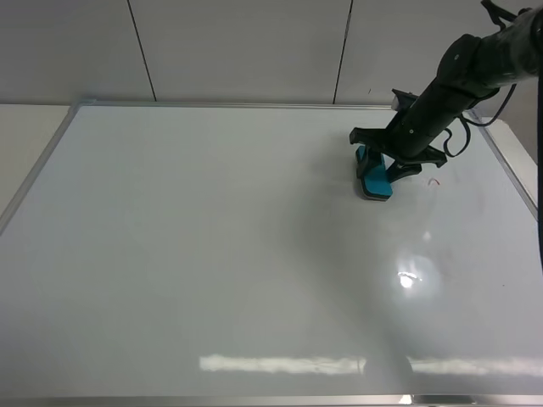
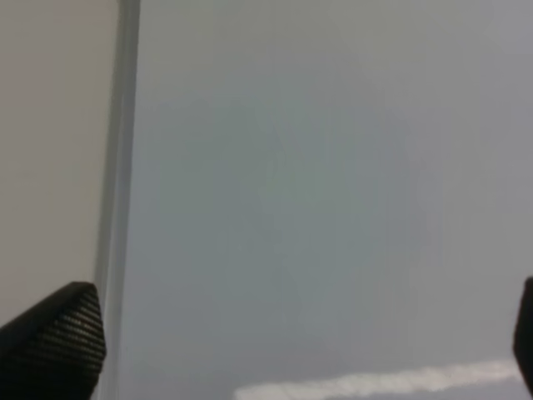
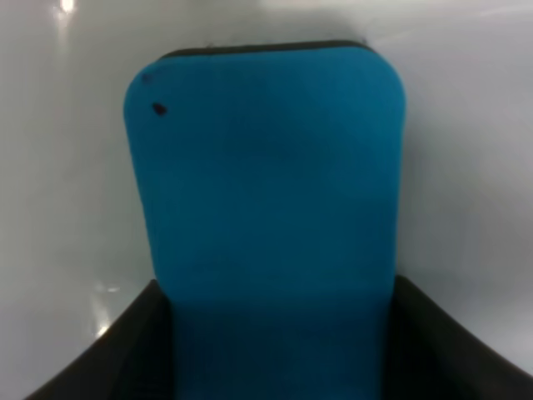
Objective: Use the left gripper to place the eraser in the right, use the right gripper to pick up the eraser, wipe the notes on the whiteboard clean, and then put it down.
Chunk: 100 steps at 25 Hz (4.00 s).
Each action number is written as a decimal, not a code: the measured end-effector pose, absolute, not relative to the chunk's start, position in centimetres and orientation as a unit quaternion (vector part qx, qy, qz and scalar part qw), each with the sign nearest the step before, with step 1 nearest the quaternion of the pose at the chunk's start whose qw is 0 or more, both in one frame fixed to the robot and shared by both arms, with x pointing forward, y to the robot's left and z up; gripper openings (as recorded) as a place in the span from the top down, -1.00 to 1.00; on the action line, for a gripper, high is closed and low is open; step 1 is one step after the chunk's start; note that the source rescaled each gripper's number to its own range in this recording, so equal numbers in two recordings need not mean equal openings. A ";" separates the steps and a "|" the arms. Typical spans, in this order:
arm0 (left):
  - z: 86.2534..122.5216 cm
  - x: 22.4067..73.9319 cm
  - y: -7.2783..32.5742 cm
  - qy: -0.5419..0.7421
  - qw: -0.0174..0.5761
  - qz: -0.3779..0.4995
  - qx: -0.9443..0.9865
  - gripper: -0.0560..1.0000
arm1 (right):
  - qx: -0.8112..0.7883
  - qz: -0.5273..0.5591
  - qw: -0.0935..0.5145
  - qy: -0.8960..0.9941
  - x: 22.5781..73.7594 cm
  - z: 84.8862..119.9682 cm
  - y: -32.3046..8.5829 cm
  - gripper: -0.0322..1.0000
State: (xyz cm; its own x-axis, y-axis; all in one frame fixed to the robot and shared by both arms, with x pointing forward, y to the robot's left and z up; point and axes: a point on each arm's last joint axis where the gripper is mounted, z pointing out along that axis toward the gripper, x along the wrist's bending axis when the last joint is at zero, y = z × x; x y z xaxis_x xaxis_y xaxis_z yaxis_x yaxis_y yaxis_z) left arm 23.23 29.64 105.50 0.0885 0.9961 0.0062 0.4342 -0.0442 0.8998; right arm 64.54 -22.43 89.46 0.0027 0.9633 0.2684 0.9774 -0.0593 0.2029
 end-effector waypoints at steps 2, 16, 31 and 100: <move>105.5 23.2 29.6 0.571 0.390 0.360 0.626 -1.00 | -0.720 -0.165 0.009 -0.674 64.9 89.4 -24.5 0.88; 105.5 23.2 29.6 0.571 0.390 0.360 0.626 -1.00 | -0.779 -0.092 -0.103 -0.612 65.1 89.3 -35.3 0.88; 105.5 23.2 29.6 0.571 0.390 0.360 0.626 -1.00 | -0.691 -0.160 -0.112 -0.697 65.9 89.3 -23.0 0.88; 105.5 23.2 29.6 0.571 0.389 0.361 0.626 -1.00 | -0.721 -0.255 -0.141 -0.628 48.0 100.8 -24.5 -1.00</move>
State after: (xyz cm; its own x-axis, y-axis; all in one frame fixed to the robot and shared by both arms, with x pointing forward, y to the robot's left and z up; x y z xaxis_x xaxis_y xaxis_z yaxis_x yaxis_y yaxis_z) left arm 23.23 29.65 105.50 0.0880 0.9961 0.0075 0.4341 -0.0451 0.8997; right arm 48.04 -24.52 100.79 0.0805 0.9785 0.1901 0.8343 -0.1705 0.5243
